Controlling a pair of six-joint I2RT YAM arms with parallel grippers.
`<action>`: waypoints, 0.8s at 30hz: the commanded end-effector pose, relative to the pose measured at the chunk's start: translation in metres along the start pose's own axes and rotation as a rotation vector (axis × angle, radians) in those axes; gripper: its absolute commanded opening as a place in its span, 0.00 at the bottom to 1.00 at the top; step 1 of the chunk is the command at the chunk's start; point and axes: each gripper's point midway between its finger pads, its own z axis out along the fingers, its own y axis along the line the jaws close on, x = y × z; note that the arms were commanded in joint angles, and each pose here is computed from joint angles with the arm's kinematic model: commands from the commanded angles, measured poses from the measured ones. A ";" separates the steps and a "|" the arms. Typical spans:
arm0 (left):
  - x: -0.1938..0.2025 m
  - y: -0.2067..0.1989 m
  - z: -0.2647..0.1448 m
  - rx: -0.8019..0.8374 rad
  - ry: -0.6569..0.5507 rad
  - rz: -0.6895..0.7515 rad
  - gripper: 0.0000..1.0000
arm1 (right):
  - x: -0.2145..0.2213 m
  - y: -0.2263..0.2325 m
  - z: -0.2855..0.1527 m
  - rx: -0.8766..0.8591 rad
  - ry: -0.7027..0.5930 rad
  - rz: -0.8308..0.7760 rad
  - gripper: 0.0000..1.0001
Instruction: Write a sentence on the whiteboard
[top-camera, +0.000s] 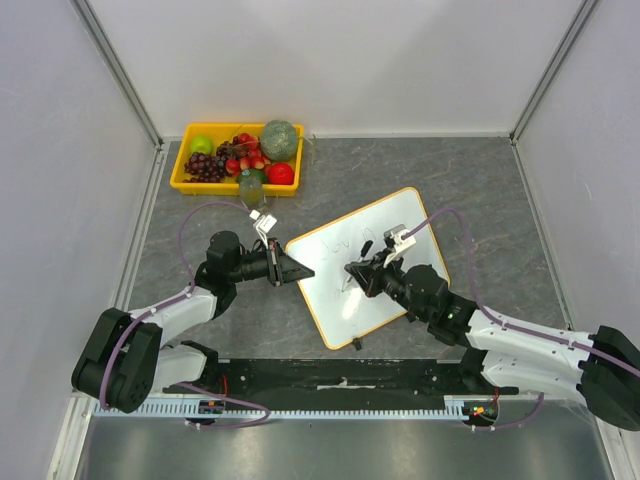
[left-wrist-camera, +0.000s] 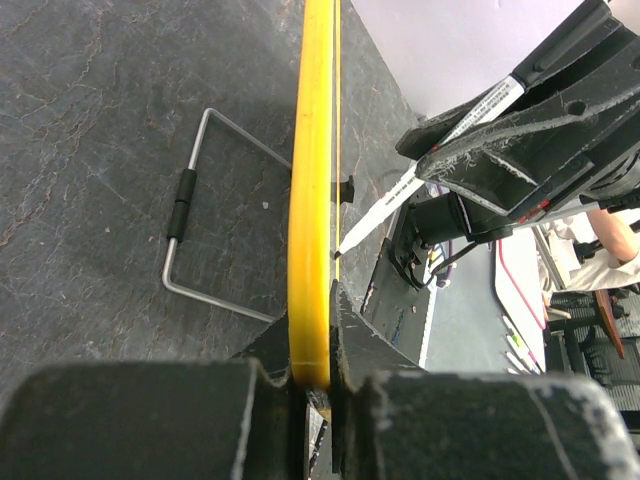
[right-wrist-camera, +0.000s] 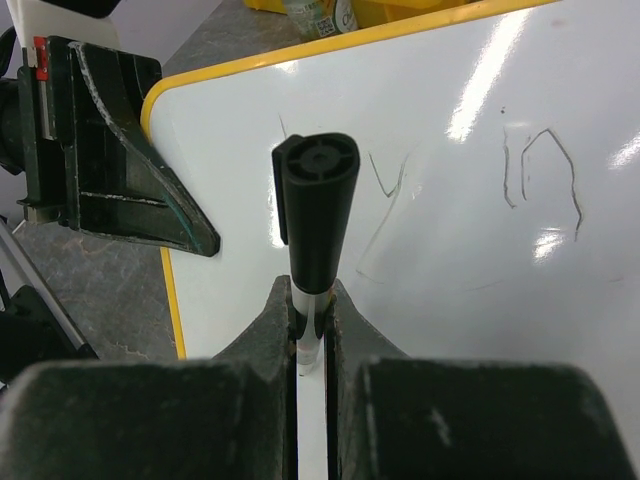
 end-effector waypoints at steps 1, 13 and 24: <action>0.041 0.006 -0.004 0.046 0.122 0.122 0.02 | 0.010 -0.011 0.001 0.068 -0.005 -0.055 0.00; 0.043 0.007 -0.004 0.045 0.125 0.121 0.02 | 0.006 -0.032 -0.015 0.218 -0.087 -0.076 0.00; 0.042 0.007 -0.004 0.046 0.125 0.122 0.02 | -0.005 -0.036 -0.018 0.244 -0.133 -0.061 0.00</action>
